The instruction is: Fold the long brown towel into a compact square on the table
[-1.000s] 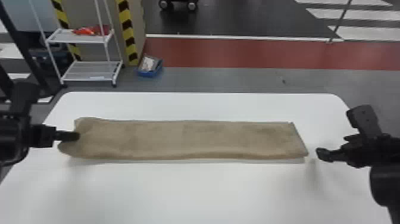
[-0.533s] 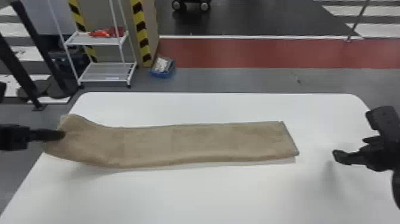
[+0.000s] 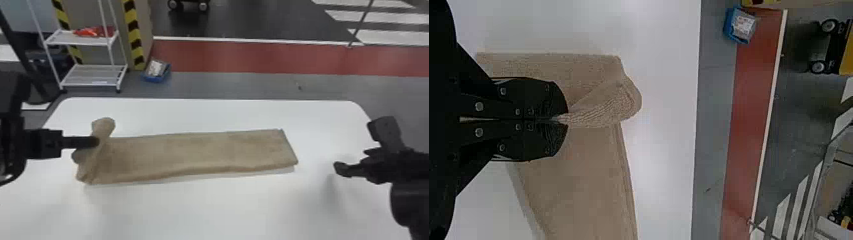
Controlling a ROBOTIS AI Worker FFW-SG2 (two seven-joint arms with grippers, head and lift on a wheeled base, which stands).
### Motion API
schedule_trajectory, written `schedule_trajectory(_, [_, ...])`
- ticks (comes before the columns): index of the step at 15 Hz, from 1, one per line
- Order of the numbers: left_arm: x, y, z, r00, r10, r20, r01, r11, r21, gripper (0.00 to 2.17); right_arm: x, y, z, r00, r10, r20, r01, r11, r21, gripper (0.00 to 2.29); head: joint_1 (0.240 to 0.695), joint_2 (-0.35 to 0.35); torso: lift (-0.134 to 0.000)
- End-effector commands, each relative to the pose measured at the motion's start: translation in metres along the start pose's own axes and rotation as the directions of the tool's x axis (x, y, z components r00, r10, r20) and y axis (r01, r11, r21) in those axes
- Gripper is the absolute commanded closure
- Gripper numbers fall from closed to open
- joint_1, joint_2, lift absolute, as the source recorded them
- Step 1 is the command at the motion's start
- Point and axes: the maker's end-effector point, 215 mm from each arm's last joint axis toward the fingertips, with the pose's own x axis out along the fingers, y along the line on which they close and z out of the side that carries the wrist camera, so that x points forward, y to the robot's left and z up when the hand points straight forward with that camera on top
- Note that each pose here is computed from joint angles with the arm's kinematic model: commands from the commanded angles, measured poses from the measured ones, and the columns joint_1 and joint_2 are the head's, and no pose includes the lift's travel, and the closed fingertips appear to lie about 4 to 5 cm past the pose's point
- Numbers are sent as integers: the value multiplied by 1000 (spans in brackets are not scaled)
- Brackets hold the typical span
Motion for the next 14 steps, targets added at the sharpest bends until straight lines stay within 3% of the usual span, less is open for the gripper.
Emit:
schedule_trajectory(1, [21,-70,34,998,-41,40,40,998,46,2145,-3,1,-3,1000,-3,-7,3,1000,7,97,695,-133,-123])
schedule_trajectory(3, [34,-117,52,996,-61,63,57,996,67,2145,-6,2,-7,1000,4,0,-4,1000,17,97,695,-206,-123])
schedule_trajectory(5, [40,-127,54,998,-45,50,39,993,107,2145,-10,-1,-9,1000,0,1,0,1000,18,97,695,-248,-123])
schedule_trajectory(11, [82,-147,6,995,48,-83,-30,976,216,2145,-14,-7,-15,1000,3,2,-3,999,33,97,695,-312,-123])
schedule_trajectory(14, [97,-180,2,994,49,-102,-17,956,293,2145,-17,-7,-17,1000,8,8,-8,999,43,97,695,-333,-123])
